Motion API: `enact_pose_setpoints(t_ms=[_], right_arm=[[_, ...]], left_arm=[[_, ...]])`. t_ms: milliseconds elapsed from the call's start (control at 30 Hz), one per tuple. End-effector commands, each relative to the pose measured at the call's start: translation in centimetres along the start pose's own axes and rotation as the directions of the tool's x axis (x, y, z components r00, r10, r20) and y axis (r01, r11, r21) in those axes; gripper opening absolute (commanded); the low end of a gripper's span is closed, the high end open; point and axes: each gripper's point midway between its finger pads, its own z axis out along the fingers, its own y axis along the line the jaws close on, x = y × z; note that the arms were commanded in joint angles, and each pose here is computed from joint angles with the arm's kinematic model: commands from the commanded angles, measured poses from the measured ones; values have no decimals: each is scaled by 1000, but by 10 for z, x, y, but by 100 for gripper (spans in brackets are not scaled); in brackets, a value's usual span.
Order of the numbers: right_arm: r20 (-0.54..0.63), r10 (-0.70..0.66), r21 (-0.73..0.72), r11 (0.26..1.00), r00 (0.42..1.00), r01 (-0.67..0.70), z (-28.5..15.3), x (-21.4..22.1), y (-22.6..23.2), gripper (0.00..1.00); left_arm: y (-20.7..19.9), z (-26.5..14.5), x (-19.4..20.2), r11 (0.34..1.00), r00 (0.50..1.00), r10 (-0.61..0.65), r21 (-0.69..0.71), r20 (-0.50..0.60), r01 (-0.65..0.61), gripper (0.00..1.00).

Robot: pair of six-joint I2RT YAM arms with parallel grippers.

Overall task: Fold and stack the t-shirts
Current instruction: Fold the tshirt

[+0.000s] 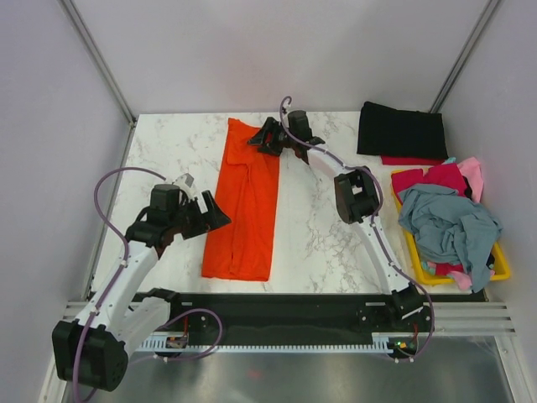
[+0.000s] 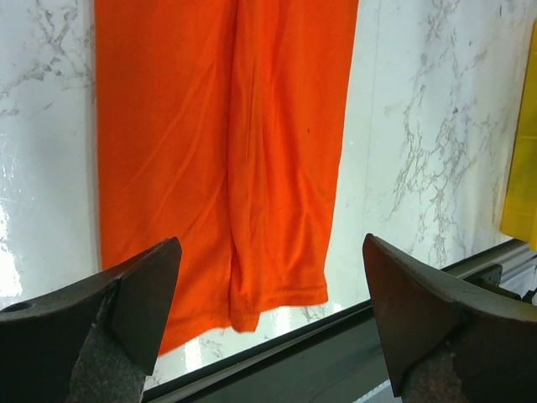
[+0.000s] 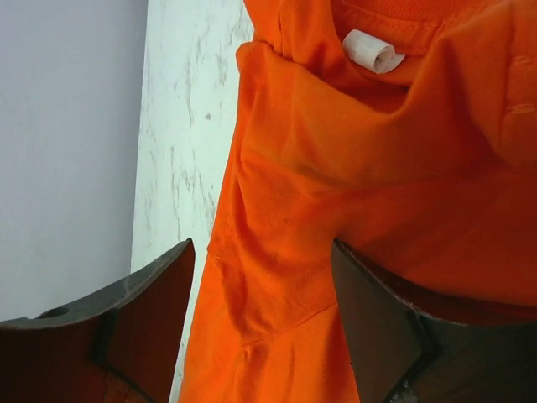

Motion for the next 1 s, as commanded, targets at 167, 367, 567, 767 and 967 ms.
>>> enact_pose_setpoints(t_ms=[167,367,567,767,967], right_arm=[[182,-40,56,998,982,30,7,-49,-80,94],[286,-135,-149,972,948,184,-1,-79,-36,98],[318,-279,-276,887,906,369,-72,-97,90,98],[265,-258,-127,946,929,299,-165,-60,141,98],[74,-167,138,978,983,156,-222,81,86,98]], left_arm=[[-9,7,5,999,1000,0,40,-3,0,96],[1,12,8,1000,1000,-12,-10,-10,12,95],[43,8,-1,975,987,-60,-205,146,89,95],[65,17,12,956,984,-88,-264,156,128,91],[68,25,21,958,980,-119,-239,162,156,82]])
